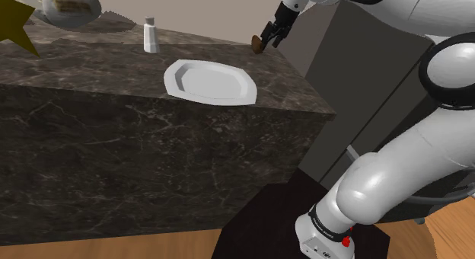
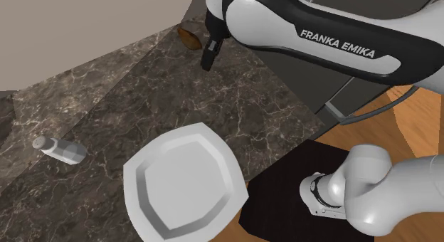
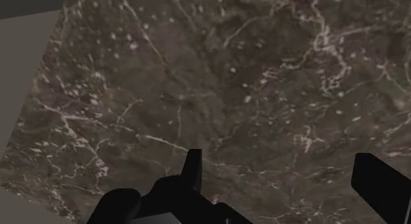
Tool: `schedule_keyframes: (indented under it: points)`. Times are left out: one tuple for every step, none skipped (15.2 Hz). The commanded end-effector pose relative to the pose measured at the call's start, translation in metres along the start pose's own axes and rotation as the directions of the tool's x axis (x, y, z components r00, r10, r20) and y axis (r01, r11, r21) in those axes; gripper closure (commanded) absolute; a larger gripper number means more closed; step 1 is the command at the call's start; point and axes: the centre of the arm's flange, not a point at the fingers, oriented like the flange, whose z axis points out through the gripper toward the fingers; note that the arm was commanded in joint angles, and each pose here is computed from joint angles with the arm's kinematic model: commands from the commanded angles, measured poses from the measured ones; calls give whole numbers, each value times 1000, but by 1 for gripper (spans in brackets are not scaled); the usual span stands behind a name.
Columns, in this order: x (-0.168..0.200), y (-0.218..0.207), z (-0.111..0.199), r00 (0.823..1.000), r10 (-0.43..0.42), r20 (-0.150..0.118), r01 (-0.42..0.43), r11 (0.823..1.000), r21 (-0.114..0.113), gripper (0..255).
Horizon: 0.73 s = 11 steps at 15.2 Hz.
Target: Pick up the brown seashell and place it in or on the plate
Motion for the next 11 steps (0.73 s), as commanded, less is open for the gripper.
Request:
schedule_keyframes:
  points:
    - [20,17,5,1000,-4,-2,4,1000,-13,0]
    - [29,25,7,1000,-5,-2,5,1000,-18,0]
    - [39,33,9,1000,-7,-3,7,1000,-24,0]
    - [49,40,11,1000,-8,-4,8,1000,-30,0]
    - [58,48,14,1000,-10,-4,10,999,-36,0]
    - [68,56,16,1000,-11,-5,11,999,-42,0]
    - [78,63,18,1000,-13,-6,13,999,-47,0]
    - [86,69,19,1000,-14,-6,14,999,-52,0]
    - [86,70,25,1000,-14,-6,14,999,-52,0]
    - [86,70,30,1000,-14,-6,14,999,-52,0]
    - [86,70,35,1000,-14,-6,14,999,-52,0]
